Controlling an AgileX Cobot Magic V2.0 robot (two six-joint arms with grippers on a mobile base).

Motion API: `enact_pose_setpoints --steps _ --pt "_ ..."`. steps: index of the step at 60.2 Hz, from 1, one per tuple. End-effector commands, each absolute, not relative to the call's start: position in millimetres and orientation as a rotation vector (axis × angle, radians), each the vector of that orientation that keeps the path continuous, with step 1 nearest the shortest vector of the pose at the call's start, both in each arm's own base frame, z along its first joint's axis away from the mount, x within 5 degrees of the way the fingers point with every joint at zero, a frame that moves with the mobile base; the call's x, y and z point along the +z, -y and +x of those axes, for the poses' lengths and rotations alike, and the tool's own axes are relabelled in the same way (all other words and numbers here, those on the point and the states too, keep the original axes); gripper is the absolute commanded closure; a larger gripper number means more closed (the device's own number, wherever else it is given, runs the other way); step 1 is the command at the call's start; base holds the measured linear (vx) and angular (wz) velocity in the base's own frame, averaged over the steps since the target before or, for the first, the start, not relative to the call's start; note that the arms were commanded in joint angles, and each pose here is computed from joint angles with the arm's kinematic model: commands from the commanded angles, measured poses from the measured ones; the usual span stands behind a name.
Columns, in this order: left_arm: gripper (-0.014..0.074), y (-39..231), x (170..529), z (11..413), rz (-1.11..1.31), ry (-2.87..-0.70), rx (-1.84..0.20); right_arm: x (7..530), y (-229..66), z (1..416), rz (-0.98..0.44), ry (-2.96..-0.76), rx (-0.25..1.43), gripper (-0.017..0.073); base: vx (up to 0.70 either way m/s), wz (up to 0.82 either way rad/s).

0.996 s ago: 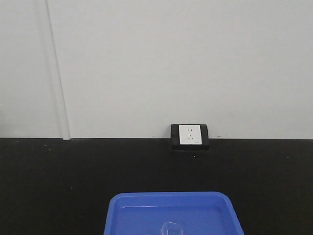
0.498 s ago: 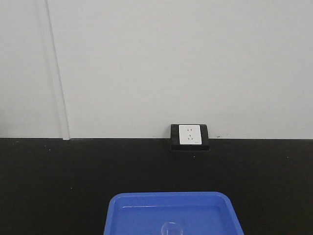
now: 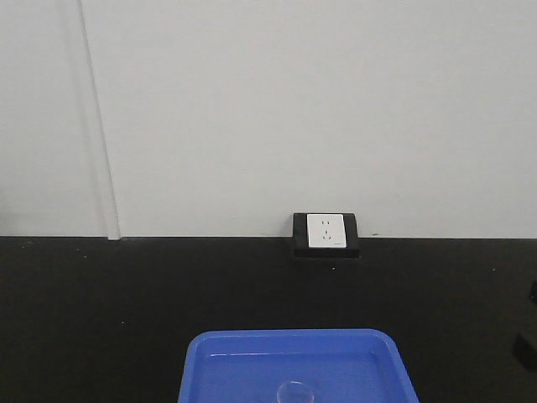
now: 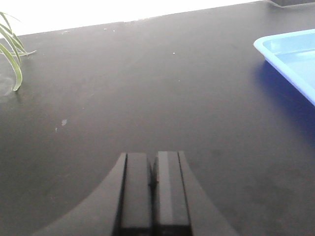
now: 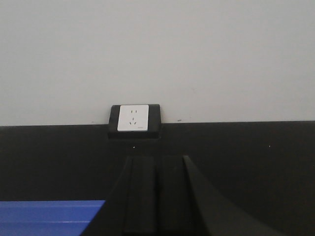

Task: Move beaker to silver tray on left bench
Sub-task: 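Move the right gripper toward the clear beaker in the blue tray, then close the right gripper around the clear glass beaker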

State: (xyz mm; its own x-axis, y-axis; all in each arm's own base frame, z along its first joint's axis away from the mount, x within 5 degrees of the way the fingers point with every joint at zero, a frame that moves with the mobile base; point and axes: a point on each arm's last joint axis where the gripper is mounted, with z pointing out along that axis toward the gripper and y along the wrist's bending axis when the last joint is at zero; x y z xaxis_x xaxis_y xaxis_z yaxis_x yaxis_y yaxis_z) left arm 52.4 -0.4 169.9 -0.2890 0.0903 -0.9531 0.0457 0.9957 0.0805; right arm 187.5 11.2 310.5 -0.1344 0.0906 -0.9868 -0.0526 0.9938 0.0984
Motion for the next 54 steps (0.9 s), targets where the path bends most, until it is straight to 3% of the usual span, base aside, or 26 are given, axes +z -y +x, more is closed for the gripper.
enact_pose_setpoints --steps 1,8,23,30,41,54 --pt "0.0592 1 170 54 0.102 -1.802 0.032 330 -11 189 0.028 -1.598 0.131 0.0490 0.00 0.00" --pt "0.0592 1 170 54 0.102 -1.802 0.032 329 -11 189 0.026 -1.599 0.129 0.0386 0.00 0.00" --pt "0.0592 1 170 54 0.102 -1.802 0.032 332 -11 189 0.024 -1.570 0.133 -0.0030 0.00 0.00" --pt "0.0592 1 170 54 0.102 -1.802 0.032 335 -11 189 0.032 -1.543 0.144 -0.0161 0.00 0.00" --pt "0.0592 1 170 54 0.102 -1.802 0.032 329 -27 198 -0.037 -1.550 0.206 -0.0158 0.00 0.00" --pt "0.0592 1 170 54 0.102 -1.802 0.032 277 -76 227 -0.425 -1.746 0.213 -0.0105 0.00 0.00"
